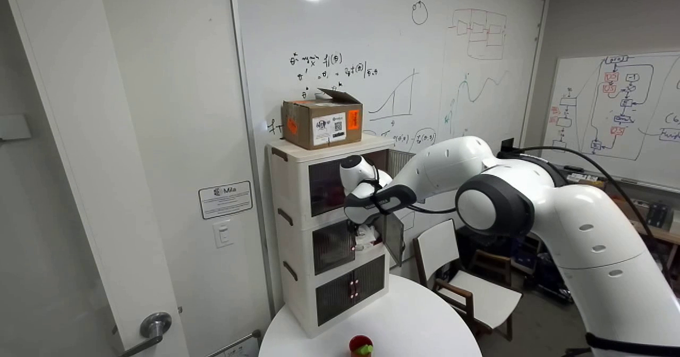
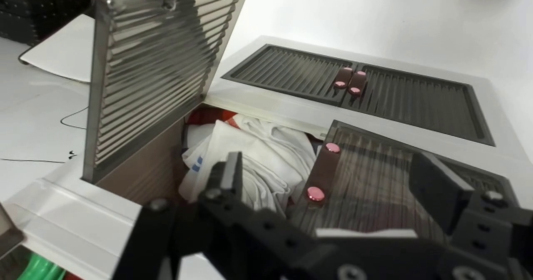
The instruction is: Open the cabinet
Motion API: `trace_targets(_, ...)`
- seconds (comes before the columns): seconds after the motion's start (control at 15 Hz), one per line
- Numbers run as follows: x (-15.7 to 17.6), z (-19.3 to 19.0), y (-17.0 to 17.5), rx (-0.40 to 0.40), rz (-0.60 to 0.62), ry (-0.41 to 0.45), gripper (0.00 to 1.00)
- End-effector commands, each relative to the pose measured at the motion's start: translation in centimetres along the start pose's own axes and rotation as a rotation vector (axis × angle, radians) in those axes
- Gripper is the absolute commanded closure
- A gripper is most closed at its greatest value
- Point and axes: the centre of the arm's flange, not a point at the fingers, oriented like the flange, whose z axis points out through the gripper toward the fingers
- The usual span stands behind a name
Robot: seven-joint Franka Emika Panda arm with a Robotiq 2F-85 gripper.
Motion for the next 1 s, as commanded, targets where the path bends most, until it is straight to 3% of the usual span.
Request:
trace_targets(0.0,2.9,2.1,1.3,0.006,-0.010,0.042,0.00)
trace_targets(0.53,5.4,4.2,1.7,0.061,-0.077,0.131,0.00)
trace_targets(0.93,6.2,5.4,0.3,0.080,-0.186,0.151,0.00)
